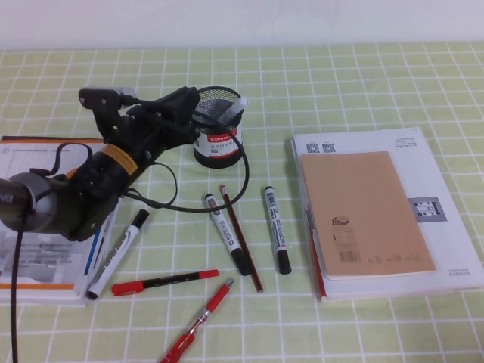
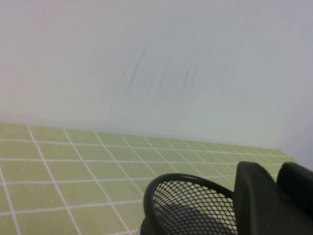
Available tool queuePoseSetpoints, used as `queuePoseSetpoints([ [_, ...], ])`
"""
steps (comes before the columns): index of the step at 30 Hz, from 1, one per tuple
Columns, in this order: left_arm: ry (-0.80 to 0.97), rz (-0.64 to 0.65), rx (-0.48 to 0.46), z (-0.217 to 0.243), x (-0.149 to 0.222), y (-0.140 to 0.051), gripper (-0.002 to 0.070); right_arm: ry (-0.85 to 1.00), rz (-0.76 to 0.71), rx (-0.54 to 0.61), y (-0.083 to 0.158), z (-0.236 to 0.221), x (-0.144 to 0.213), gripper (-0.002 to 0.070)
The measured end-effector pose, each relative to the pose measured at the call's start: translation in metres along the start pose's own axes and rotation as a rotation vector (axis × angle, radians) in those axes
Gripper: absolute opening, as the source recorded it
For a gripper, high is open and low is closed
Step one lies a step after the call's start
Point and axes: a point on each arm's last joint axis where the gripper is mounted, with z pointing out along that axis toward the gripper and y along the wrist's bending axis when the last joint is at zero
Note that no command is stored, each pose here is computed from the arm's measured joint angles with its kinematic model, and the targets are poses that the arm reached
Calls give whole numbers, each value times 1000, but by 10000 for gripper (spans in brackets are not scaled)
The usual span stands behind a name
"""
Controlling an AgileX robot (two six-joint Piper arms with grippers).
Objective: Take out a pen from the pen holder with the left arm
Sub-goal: Pick up the pen from the pen holder
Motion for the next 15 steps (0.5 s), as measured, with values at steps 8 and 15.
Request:
queuePoseSetpoints([
  [8, 39, 181, 10, -1, -19, -10, 46, 0, 0, 0, 0, 0, 0, -13],
  [15, 49, 328, 10, -9, -62, -30, 46, 0, 0, 0, 0, 0, 0, -13],
])
